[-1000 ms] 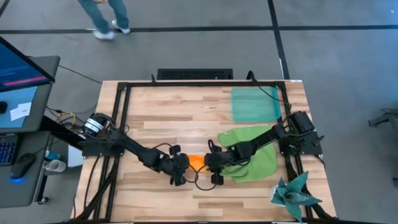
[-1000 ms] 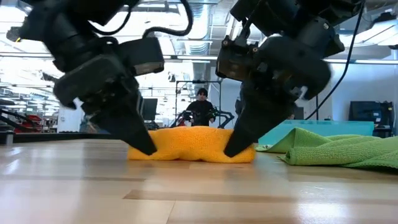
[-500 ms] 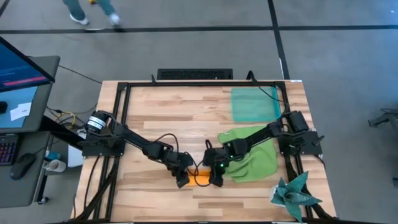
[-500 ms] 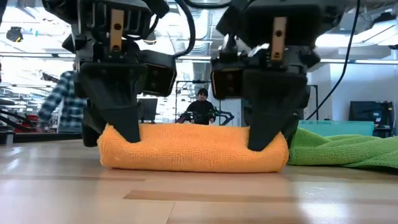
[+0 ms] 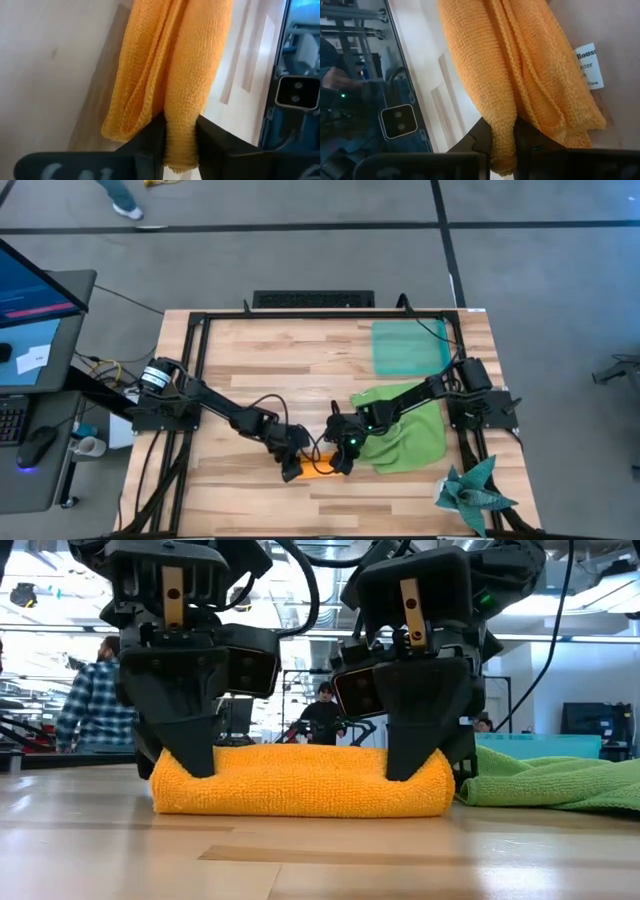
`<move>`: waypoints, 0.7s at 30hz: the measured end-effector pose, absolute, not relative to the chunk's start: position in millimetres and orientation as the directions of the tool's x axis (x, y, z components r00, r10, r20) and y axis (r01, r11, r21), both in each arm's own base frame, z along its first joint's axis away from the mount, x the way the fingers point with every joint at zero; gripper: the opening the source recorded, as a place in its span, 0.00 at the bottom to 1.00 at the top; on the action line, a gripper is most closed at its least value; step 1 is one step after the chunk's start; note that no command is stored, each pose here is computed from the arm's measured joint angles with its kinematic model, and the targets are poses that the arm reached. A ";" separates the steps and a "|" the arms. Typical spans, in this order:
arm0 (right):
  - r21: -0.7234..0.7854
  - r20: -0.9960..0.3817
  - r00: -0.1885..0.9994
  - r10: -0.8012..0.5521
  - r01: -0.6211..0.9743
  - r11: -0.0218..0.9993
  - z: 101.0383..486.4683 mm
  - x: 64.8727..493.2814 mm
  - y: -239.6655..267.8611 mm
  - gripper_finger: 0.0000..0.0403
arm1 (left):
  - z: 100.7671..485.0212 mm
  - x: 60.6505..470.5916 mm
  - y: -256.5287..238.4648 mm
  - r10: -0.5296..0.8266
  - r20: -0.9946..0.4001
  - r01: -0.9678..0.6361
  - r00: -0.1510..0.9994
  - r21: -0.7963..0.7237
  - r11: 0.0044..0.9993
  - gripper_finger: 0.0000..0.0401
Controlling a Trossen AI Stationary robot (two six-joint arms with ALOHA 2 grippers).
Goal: Roll microfiber towels into tight, uniform cylinder then place into a basket
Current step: Roll the orange towel
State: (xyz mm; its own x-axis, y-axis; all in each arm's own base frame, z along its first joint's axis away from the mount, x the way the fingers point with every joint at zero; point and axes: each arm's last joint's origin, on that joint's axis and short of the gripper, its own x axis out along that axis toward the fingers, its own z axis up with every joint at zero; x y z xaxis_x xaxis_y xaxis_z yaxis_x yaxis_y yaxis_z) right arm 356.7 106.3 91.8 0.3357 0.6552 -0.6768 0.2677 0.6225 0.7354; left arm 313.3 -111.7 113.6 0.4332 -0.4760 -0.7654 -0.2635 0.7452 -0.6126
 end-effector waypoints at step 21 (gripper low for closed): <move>0.721 -0.689 0.353 0.633 0.243 0.649 93.8 356.3 106.0 0.14 | 116.9 311.9 -111.8 -0.418 -0.782 -0.111 0.463 -0.519 0.848 0.39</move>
State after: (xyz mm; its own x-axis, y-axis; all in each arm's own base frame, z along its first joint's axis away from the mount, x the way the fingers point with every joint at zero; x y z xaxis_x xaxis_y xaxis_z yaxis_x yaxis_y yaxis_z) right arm 356.3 106.0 93.8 0.3531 0.6326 -0.6893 0.2432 0.6494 0.7205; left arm 311.9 -111.8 116.9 0.4625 -0.4180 -0.7819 -0.1113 0.8476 -0.5189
